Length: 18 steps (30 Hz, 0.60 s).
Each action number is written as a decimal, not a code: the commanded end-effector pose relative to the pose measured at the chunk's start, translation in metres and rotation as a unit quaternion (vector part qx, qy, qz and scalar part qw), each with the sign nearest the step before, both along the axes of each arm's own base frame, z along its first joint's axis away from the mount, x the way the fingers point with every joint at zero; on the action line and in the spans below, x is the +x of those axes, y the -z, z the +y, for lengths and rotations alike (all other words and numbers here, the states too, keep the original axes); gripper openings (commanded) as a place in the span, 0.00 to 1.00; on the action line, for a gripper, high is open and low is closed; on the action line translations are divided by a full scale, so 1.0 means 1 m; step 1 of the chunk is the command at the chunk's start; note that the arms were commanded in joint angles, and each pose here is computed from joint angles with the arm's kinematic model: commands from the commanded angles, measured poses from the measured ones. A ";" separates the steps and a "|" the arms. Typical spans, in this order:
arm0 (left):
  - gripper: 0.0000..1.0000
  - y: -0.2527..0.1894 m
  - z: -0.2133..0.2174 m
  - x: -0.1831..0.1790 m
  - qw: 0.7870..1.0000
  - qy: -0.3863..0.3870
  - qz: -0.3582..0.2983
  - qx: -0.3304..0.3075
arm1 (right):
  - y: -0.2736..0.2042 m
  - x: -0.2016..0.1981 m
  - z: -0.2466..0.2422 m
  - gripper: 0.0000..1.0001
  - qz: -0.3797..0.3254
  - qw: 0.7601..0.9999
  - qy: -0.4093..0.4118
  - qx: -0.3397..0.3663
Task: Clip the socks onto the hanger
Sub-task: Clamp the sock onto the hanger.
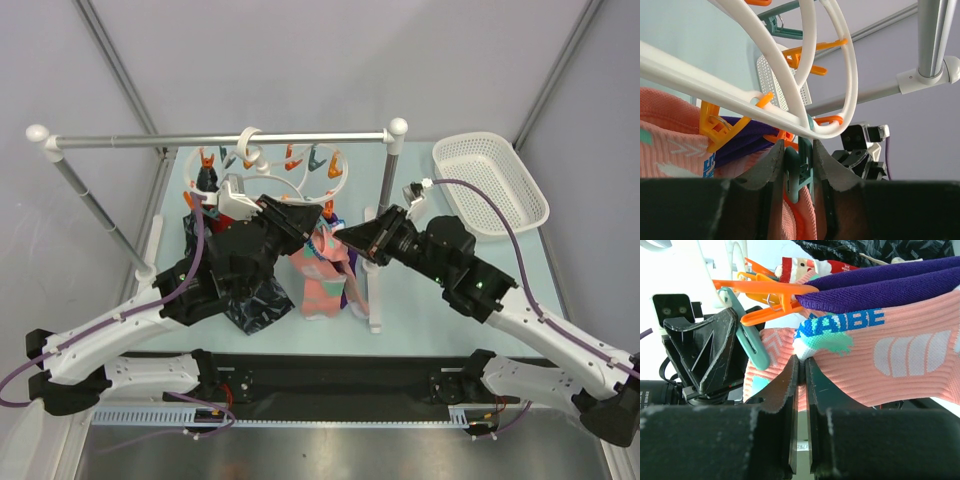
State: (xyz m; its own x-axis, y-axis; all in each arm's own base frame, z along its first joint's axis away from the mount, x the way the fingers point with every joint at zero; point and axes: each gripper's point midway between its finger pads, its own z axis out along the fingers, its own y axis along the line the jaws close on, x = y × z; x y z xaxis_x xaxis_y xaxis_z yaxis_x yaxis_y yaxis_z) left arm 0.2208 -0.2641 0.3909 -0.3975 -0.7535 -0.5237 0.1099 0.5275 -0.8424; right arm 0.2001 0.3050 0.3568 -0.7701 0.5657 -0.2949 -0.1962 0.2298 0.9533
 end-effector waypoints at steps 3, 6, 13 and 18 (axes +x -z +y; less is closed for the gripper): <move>0.00 0.012 -0.004 -0.001 1.000 0.007 0.010 0.014 | -0.048 -0.001 0.004 0.00 -0.052 0.997 -0.009 0.049; 0.07 0.011 -0.002 -0.001 1.000 0.007 0.007 0.008 | -0.046 -0.001 0.004 0.00 -0.053 0.998 -0.006 0.046; 0.48 0.016 0.003 -0.003 1.000 0.002 0.008 0.005 | -0.047 0.003 0.002 0.00 -0.065 0.997 0.005 0.042; 0.56 0.016 0.009 -0.003 1.000 -0.004 0.007 0.004 | -0.044 0.010 0.006 0.02 -0.068 0.997 0.011 0.037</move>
